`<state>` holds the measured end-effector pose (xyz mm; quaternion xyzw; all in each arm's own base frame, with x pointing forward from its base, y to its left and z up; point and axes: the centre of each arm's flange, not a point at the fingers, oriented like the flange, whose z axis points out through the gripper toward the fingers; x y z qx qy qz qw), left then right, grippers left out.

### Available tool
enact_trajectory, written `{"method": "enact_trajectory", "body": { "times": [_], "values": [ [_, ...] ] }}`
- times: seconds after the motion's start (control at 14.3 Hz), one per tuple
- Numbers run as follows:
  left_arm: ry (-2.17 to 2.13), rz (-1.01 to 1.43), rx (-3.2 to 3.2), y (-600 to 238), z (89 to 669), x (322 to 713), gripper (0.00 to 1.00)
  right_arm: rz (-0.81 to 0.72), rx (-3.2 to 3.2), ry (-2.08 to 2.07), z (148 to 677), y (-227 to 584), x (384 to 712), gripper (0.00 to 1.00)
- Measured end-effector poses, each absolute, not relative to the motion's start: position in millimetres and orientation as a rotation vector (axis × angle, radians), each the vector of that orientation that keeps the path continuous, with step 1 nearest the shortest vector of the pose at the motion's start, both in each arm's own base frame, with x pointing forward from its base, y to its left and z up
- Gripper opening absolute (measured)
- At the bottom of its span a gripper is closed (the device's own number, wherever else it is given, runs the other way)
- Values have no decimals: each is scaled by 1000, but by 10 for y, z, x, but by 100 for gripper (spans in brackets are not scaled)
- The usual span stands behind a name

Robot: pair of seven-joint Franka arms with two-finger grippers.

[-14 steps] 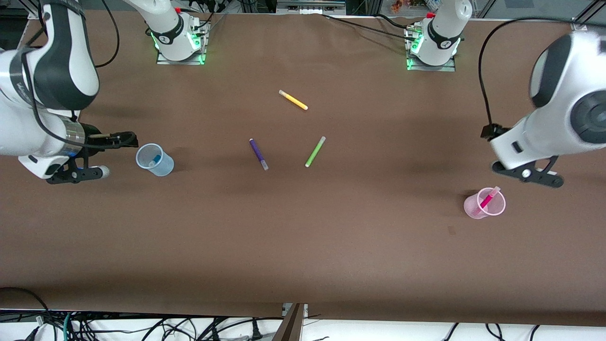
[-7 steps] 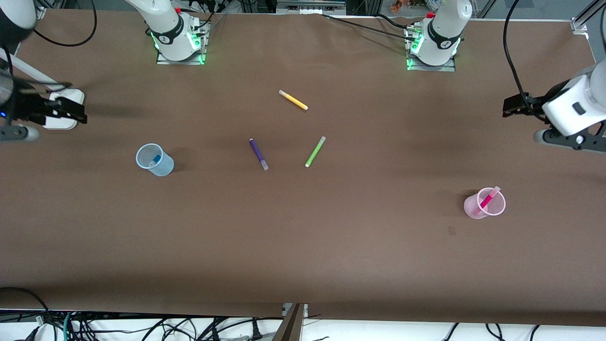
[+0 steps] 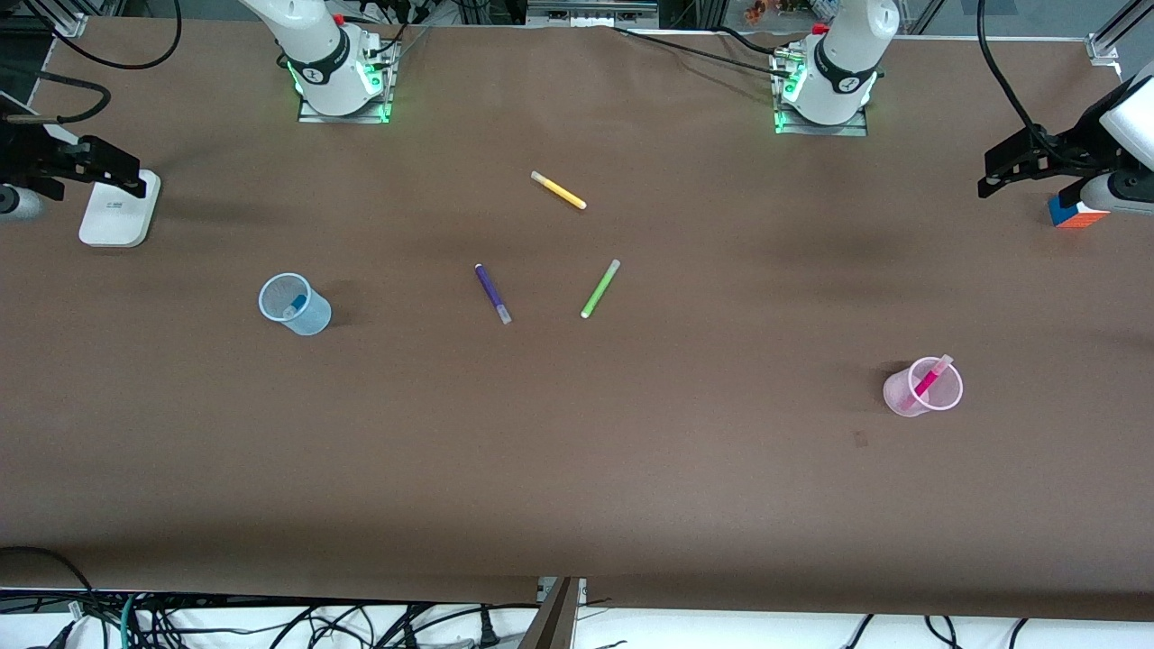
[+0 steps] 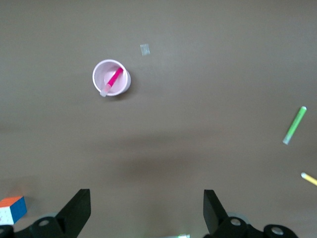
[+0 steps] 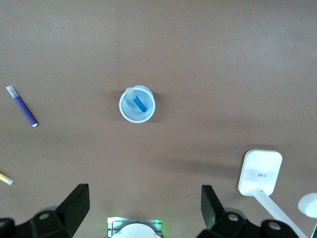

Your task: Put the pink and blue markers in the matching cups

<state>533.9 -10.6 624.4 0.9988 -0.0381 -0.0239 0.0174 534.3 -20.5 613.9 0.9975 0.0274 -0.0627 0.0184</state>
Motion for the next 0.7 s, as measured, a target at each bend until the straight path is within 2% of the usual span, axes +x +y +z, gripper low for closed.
{"method": "enact_trajectory", "body": {
  "times": [0.21, 0.7],
  "values": [
    [-66, -84, 3110, -182, 6029, 5293, 100, -224, 3100, -33, 6143, -197, 5302, 100],
    [-16, -88, 3113, -229, 6023, 5262, 100, -239, 3095, -104, 6163, -245, 5328, 100]
  ]
}}
